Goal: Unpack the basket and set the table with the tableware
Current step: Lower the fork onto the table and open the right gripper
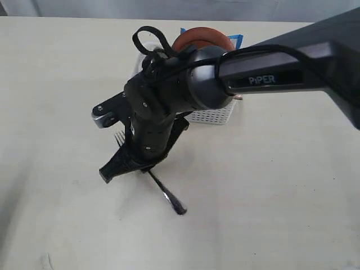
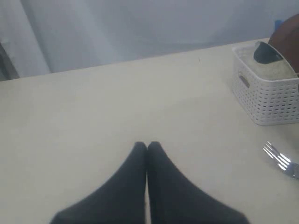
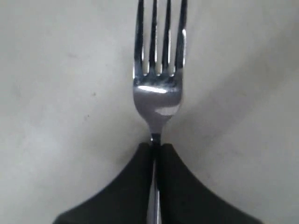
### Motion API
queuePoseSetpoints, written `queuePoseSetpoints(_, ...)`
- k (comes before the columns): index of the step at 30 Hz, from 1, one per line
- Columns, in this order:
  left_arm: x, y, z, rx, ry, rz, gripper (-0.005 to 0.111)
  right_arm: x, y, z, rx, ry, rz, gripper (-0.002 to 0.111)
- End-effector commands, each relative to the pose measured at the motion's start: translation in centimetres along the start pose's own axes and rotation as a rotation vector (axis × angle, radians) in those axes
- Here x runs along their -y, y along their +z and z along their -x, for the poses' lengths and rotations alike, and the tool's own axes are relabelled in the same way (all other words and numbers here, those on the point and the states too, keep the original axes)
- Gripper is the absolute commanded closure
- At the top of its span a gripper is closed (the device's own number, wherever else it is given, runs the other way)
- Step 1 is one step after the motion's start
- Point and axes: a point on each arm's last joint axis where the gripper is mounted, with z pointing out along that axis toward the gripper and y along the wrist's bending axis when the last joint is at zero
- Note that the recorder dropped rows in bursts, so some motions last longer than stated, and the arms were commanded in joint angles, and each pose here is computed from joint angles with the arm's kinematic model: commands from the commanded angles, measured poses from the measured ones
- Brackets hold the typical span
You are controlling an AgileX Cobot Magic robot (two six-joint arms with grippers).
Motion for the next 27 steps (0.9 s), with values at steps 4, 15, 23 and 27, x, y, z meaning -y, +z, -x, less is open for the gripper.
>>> queuePoseSetpoints(4, 0.0, 0.0, 0.0, 0.005, -0.002, 0.002, 0.107, 0.4, -0.9, 1.2, 0.063, 0.338, 0.012, 0.109)
queuePoseSetpoints(15, 0.0, 0.0, 0.0, 0.005, -0.002, 0.002, 0.107, 1.2, -0.7, 0.7, 0.011, 0.661, -0.028, 0.109)
queuePoseSetpoints(23, 0.0, 0.0, 0.0, 0.005, -0.002, 0.002, 0.107, 1.4, -0.7, 0.7, 0.021, 0.637, -0.049, 0.108)
queuePoseSetpoints(27, 0.0, 0.0, 0.0, 0.005, -0.002, 0.002, 0.107, 1.4, -0.7, 0.8, 0.023, 0.628, -0.05, 0.1)
